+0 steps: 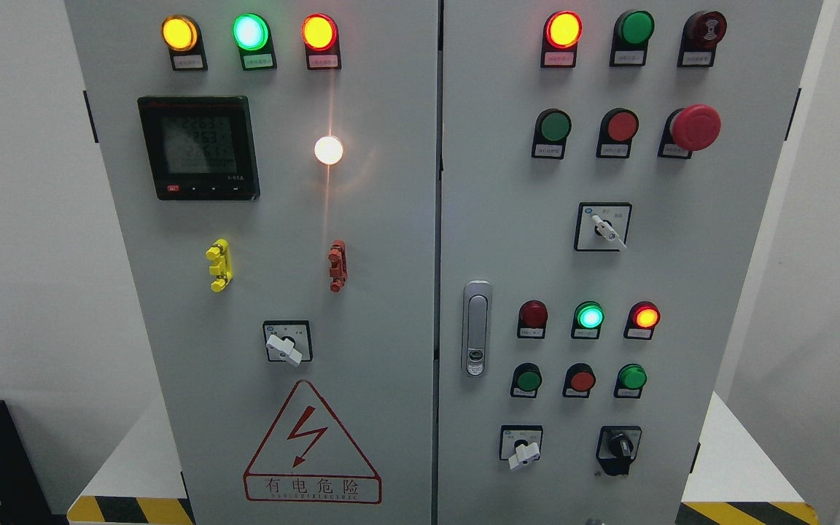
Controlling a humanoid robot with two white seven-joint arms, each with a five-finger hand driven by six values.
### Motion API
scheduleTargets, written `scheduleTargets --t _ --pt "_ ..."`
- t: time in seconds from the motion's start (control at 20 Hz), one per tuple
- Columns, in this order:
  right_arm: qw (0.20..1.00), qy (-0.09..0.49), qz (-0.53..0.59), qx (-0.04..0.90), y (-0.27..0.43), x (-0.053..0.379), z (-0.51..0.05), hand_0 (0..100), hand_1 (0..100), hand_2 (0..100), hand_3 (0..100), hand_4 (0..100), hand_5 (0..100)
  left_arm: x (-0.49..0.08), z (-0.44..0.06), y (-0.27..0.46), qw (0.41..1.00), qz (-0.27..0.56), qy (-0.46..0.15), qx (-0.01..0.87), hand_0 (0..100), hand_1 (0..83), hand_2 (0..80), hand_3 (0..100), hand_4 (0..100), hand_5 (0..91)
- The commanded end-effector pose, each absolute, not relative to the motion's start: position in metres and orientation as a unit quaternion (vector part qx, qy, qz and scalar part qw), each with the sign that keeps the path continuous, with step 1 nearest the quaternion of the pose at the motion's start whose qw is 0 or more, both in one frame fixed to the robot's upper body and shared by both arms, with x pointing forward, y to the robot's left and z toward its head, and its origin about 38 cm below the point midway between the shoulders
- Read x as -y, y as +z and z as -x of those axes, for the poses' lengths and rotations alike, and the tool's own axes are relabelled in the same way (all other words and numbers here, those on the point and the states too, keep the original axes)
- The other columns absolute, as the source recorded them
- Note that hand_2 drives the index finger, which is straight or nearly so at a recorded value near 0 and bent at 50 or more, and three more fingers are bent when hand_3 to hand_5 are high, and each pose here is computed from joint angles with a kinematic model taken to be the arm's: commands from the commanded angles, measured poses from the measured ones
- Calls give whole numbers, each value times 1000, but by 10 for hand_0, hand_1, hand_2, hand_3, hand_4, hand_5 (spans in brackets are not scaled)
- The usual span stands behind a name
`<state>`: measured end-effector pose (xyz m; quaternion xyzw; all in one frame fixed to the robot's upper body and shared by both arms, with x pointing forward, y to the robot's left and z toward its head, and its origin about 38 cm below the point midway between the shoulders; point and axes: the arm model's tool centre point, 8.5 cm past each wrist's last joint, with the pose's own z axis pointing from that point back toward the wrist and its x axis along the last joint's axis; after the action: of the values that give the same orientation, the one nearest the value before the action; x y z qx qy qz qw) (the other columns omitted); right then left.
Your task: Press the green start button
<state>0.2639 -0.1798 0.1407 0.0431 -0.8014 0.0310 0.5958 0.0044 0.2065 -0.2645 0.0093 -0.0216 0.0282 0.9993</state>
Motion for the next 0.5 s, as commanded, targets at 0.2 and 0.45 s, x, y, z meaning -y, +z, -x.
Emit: scheduleTargets --t 0.2,0.45 --pt "560 78 60 823 161 183 -278 36 306 0 279 253 62 -206 -29 -264 998 -7 28 47 120 556 0 0 0 0" --pt "524 135 133 830 172 178 -283 110 345 0 551 535 494 -206 -29 -264 998 -7 28 47 120 556 0 0 0 0"
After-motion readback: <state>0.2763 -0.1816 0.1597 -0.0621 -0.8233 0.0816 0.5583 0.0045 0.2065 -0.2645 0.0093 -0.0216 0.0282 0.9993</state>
